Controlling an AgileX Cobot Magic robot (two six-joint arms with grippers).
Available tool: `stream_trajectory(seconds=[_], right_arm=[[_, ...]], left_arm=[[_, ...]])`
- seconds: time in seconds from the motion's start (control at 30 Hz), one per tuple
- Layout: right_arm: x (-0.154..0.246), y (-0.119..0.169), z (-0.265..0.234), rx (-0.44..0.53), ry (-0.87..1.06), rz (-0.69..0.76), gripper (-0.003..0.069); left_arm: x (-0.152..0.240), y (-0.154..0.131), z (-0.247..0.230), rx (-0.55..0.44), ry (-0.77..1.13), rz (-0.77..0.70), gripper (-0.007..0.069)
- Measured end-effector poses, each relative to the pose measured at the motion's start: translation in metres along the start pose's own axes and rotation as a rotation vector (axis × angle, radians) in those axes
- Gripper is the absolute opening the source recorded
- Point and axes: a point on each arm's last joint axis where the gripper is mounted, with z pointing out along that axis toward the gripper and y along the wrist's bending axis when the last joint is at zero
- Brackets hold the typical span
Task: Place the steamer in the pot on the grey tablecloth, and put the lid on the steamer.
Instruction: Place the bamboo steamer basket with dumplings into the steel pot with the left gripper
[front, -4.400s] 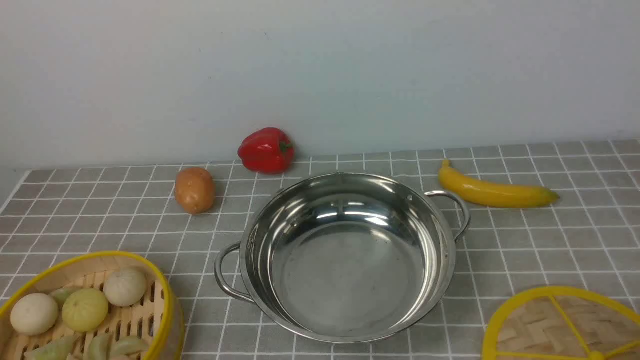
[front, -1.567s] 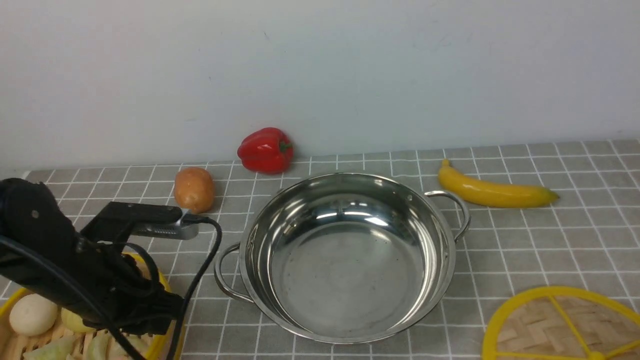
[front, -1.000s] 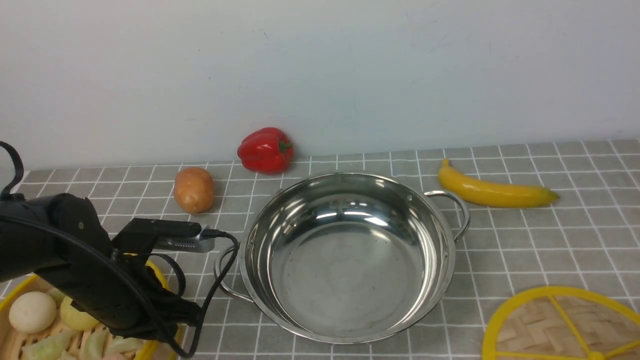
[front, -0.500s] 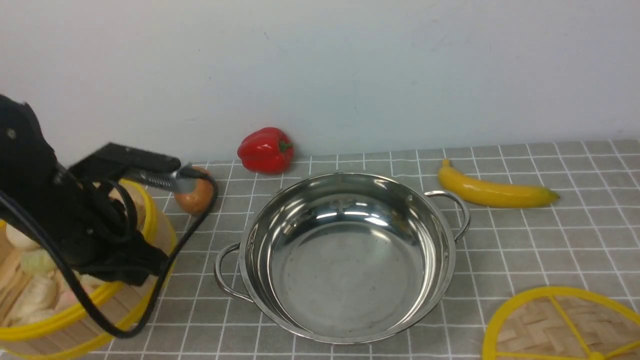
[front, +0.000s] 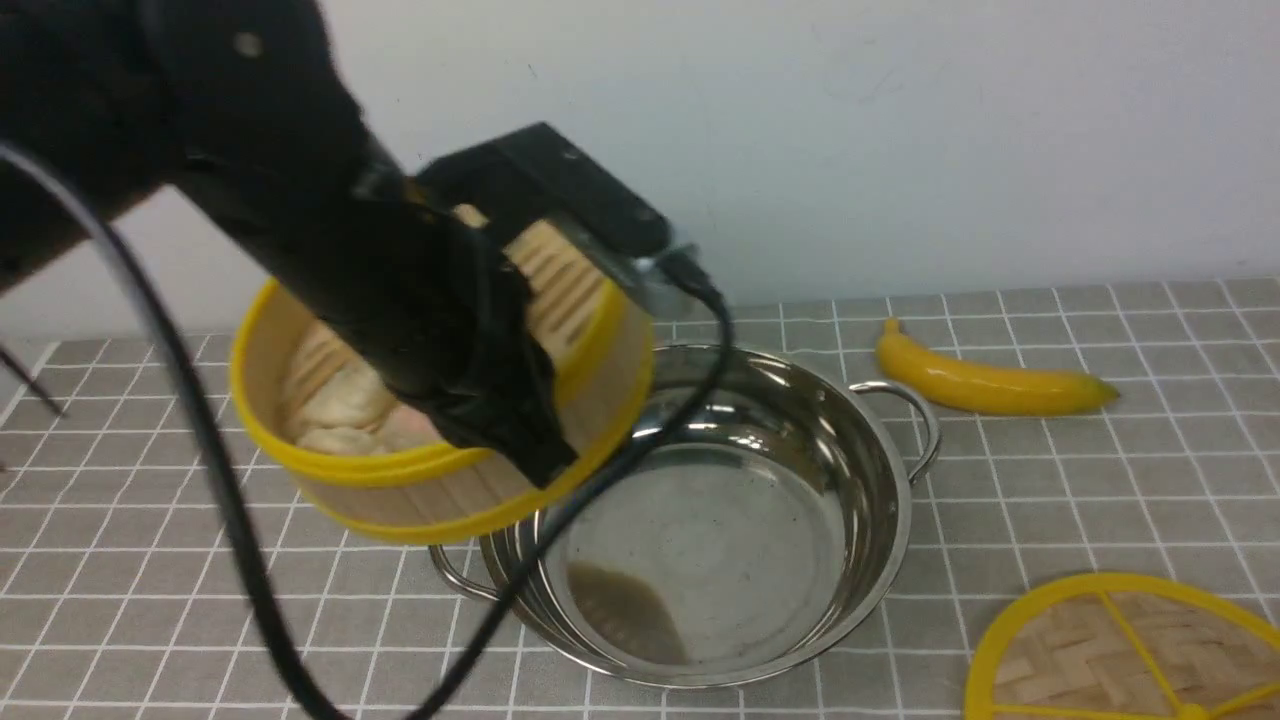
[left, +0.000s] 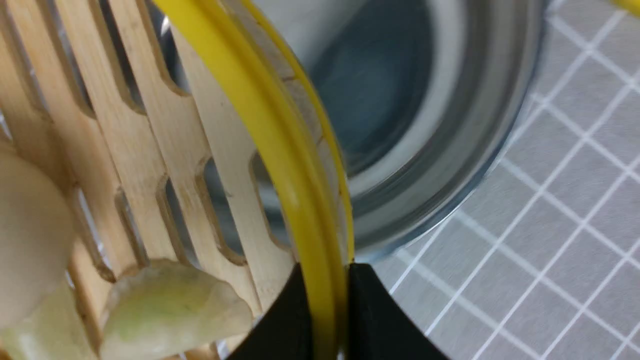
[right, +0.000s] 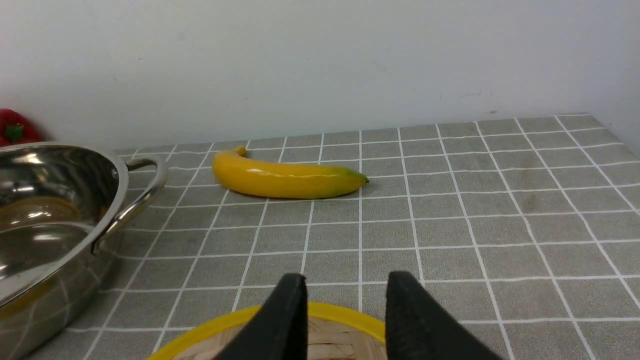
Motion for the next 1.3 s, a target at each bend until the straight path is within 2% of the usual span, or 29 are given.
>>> stream_trajectory(seconds=[0.2, 0.3, 0.7, 1.0, 1.3], right_arm=[[0.000, 0.000, 0.000, 0.000, 0.000, 0.000, 0.0242], [0.000, 0.000, 0.000, 0.000, 0.000, 0.000, 0.0242], [0.000, 0.000, 0.000, 0.000, 0.000, 0.000, 0.0242], [0.000, 0.000, 0.000, 0.000, 0.000, 0.000, 0.0242], [0.000, 0.000, 0.000, 0.000, 0.000, 0.000, 0.0242]], left_arm=[[-0.031, -0.034, 0.051, 0.010, 0.109, 0.213, 0.0050], [-0.038, -0.040, 0.077, 0.006, 0.154, 0.267, 0.0050], [-0.048, -0.038, 0.117, 0.007, 0.145, 0.307, 0.0050], [-0.048, -0.047, 0.140, 0.128, 0.160, 0.251, 0.0051], [-0.049, -0.048, 0.144, 0.128, 0.161, 0.256, 0.0050]])
